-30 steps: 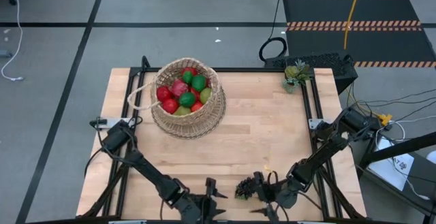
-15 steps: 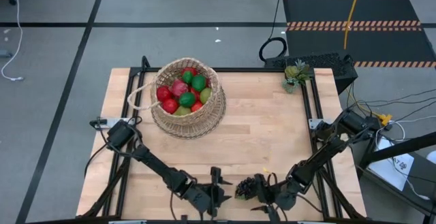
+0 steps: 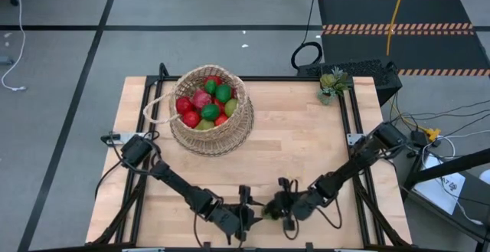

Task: Build produce basket
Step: Put the grapes into the basket

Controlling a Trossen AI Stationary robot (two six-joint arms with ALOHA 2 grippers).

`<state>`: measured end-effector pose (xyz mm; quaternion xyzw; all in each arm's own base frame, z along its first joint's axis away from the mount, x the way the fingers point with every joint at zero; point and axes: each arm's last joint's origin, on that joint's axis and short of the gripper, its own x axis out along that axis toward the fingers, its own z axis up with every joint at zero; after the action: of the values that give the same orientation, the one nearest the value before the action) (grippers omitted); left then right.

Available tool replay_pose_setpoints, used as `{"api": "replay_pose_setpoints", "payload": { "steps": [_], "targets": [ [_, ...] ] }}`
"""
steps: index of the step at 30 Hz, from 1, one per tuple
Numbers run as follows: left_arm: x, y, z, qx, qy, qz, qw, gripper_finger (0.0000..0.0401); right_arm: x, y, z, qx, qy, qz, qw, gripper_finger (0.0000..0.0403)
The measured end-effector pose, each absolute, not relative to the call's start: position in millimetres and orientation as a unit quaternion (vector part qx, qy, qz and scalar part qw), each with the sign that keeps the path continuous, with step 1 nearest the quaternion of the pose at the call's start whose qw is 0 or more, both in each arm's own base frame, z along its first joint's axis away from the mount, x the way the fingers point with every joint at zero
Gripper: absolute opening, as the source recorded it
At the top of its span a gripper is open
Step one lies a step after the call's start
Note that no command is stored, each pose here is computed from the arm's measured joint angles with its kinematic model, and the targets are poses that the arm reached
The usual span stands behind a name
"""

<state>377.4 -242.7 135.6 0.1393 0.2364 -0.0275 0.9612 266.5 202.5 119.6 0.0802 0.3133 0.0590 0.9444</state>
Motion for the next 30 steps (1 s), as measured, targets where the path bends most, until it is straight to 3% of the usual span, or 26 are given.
{"api": "replay_pose_setpoints", "payload": {
  "steps": [8, 16, 22, 30],
  "targets": [
    [376, -245, 136, 0.131, 0.235, -0.035, 0.963, 0.0234, 274, 187, 117, 0.097, 0.344, 0.049, 0.933, 0.004],
    [383, -251, 136, 0.115, 0.197, -0.1, 0.969, 0.0234, 270, 181, 136, 0.086, 0.329, 0.033, 0.94, 0.004],
    [386, -250, 114, 0.127, 0.211, -0.098, 0.964, 0.0234, 264, 179, 150, 0.094, 0.326, 0.023, 0.94, 0.004],
    [393, -237, 113, 0.116, 0.215, -0.063, 0.968, 0.0234, 250, 183, 180, 0.09, 0.276, 0.01, 0.957, 0.004]
  ]
}}
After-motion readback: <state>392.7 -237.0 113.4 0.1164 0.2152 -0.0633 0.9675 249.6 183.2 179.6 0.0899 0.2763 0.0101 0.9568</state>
